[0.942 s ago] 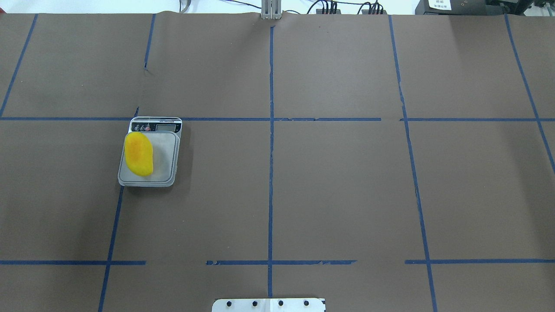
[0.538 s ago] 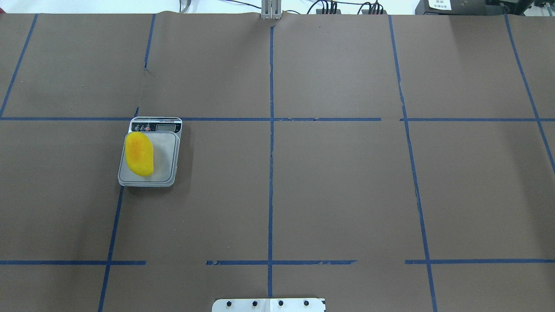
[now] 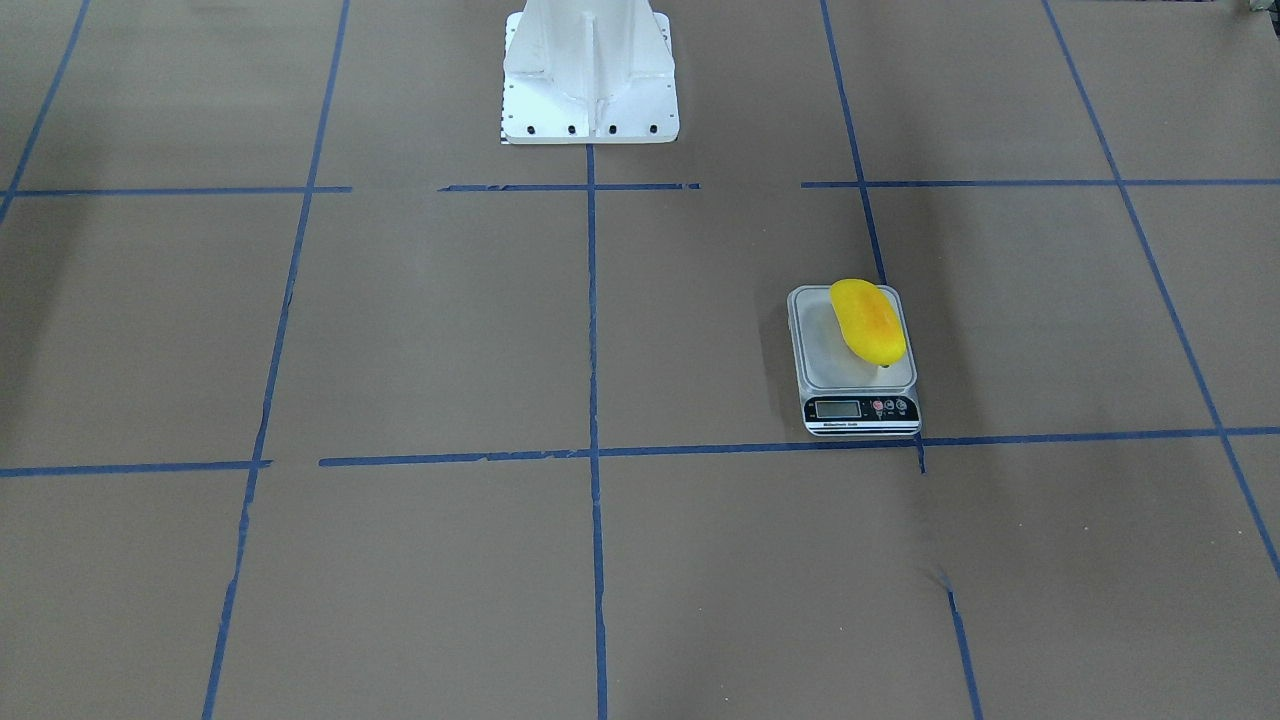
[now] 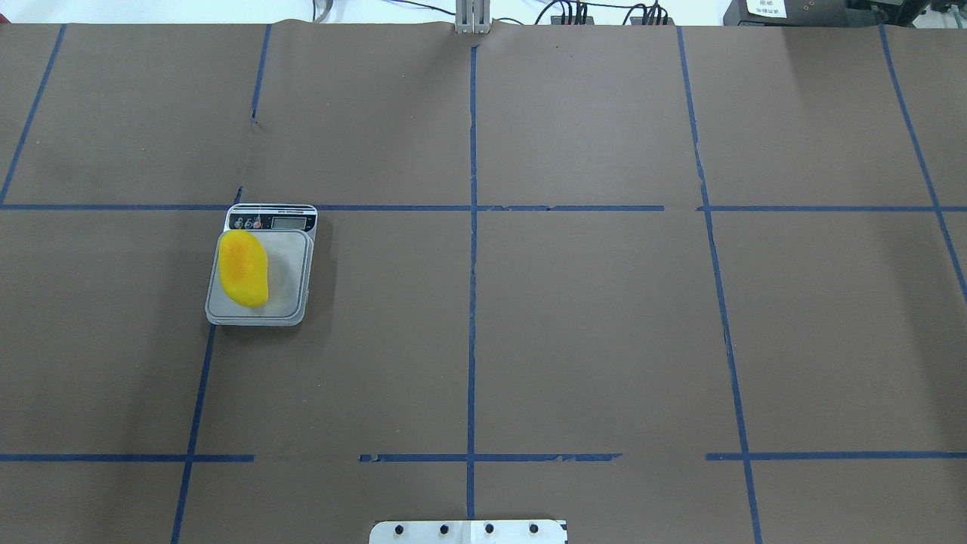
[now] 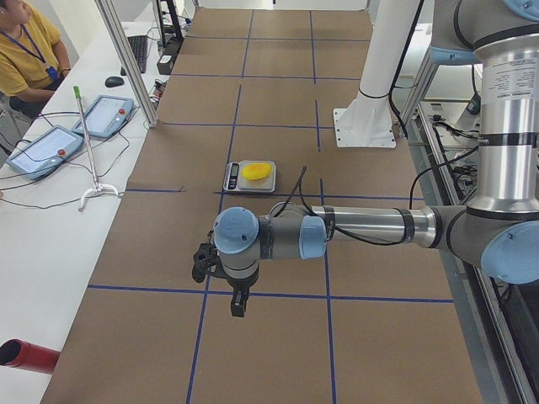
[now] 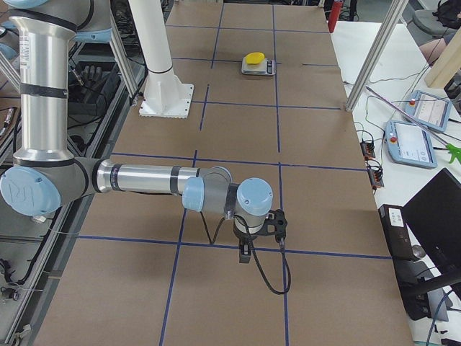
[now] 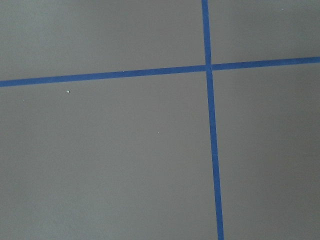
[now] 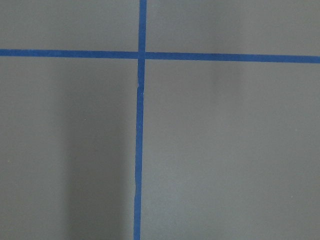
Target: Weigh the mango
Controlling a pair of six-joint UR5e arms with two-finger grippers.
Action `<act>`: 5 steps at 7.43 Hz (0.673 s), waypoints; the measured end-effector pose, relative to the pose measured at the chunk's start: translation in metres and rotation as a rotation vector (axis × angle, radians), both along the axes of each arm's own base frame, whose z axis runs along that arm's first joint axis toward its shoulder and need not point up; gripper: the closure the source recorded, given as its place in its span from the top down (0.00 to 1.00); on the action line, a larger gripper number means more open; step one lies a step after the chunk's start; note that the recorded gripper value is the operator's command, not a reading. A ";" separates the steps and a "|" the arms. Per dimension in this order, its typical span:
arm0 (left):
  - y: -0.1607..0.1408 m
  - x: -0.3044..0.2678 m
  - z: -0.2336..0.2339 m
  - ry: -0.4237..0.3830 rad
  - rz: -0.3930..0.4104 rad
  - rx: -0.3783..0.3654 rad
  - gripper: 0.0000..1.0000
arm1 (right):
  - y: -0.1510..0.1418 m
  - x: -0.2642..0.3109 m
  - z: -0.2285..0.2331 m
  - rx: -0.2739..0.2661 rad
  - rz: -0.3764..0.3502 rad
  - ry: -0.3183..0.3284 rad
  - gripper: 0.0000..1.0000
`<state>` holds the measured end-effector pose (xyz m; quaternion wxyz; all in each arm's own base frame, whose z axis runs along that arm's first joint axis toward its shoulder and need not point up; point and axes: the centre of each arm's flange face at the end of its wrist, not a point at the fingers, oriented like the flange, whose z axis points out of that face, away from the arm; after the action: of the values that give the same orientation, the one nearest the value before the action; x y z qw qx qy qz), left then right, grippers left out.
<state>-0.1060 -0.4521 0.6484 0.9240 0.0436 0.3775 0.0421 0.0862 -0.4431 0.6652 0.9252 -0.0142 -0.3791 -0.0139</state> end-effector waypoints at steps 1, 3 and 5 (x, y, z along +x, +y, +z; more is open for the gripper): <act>0.001 0.000 0.001 0.000 0.000 -0.005 1.00 | 0.000 0.000 0.000 0.000 0.000 0.000 1.00; 0.006 0.000 0.004 0.003 0.000 -0.037 1.00 | 0.000 0.000 0.000 0.000 0.000 0.000 1.00; 0.008 0.001 0.006 0.008 0.001 -0.102 1.00 | 0.000 0.000 0.000 0.000 0.000 0.000 1.00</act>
<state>-0.1053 -0.4443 0.6544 0.9235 -0.0033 0.3828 0.0229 0.0862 -0.4432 0.6651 0.9252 -0.0141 -0.3790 -0.0139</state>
